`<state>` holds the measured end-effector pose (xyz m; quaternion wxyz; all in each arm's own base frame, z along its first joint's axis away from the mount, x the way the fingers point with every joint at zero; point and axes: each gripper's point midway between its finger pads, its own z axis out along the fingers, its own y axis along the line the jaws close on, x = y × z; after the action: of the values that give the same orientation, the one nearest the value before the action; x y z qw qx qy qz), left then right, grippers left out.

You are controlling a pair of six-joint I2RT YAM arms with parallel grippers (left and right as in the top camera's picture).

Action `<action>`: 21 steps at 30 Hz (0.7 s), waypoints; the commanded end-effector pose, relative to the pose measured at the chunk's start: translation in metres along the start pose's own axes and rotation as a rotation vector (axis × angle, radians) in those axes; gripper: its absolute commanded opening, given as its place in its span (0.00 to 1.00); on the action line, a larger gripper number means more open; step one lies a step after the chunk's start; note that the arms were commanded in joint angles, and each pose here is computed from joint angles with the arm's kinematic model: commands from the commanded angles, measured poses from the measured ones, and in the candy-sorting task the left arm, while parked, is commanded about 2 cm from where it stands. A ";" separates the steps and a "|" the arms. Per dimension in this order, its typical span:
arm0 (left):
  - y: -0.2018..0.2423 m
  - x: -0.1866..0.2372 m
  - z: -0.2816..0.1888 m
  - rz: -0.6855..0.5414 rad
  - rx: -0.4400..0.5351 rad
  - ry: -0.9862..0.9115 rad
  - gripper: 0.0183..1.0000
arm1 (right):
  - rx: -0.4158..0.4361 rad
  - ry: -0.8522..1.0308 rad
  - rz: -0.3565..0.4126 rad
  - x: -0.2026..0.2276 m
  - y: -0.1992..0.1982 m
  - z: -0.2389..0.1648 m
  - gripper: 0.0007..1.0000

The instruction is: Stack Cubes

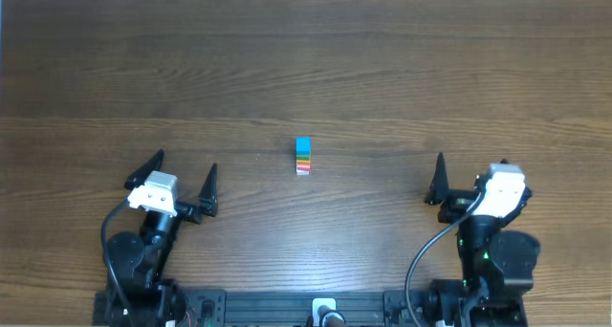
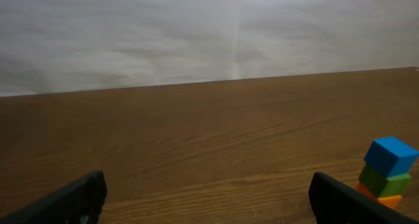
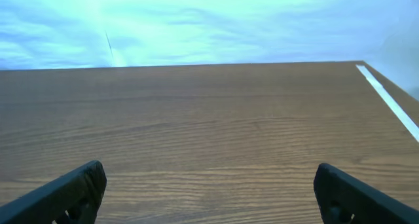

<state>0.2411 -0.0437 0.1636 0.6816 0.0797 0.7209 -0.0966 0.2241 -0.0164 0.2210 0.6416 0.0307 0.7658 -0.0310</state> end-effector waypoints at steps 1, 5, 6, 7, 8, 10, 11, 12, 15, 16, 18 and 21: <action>-0.001 0.001 0.000 0.019 0.005 -0.003 1.00 | -0.032 -0.016 -0.025 0.017 0.005 0.001 0.99; -0.001 0.001 0.000 0.019 0.005 -0.003 1.00 | -0.090 -0.022 -0.050 0.026 0.015 0.003 0.99; -0.001 0.001 0.000 0.019 0.005 -0.003 1.00 | -0.118 -0.025 -0.063 0.028 0.020 0.004 0.99; -0.001 0.001 0.000 0.019 0.005 -0.003 1.00 | -0.140 -0.029 -0.072 0.030 0.024 0.004 0.99; -0.001 0.001 0.000 0.019 0.005 -0.003 1.00 | -0.150 -0.031 -0.077 0.032 0.026 0.005 0.99; -0.001 0.001 0.000 0.019 0.005 -0.003 1.00 | -0.156 -0.023 -0.078 0.038 0.027 0.008 0.99; -0.001 0.001 0.000 0.019 0.005 -0.003 1.00 | -0.156 -0.020 -0.078 0.041 0.027 0.009 0.99; -0.001 0.001 0.000 0.019 0.005 -0.003 1.00 | -0.156 -0.018 -0.079 0.043 0.027 0.010 0.99; -0.001 0.001 0.000 0.019 0.005 -0.003 1.00 | -0.158 -0.017 -0.089 0.051 0.027 0.015 0.99; -0.001 0.001 0.000 0.019 0.005 -0.003 1.00 | -0.157 -0.020 -0.088 0.054 0.027 0.017 0.99; -0.001 0.001 0.000 0.019 0.005 -0.003 1.00 | -0.158 -0.026 -0.089 0.060 0.028 0.021 0.99; -0.001 0.001 0.000 0.019 0.005 -0.003 1.00 | -0.164 -0.038 -0.087 0.064 0.029 0.025 0.99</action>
<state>0.2411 -0.0437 0.1636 0.6816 0.0797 0.7209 -0.0966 0.2385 0.0077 0.1611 0.6538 -0.0475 0.7552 -0.0028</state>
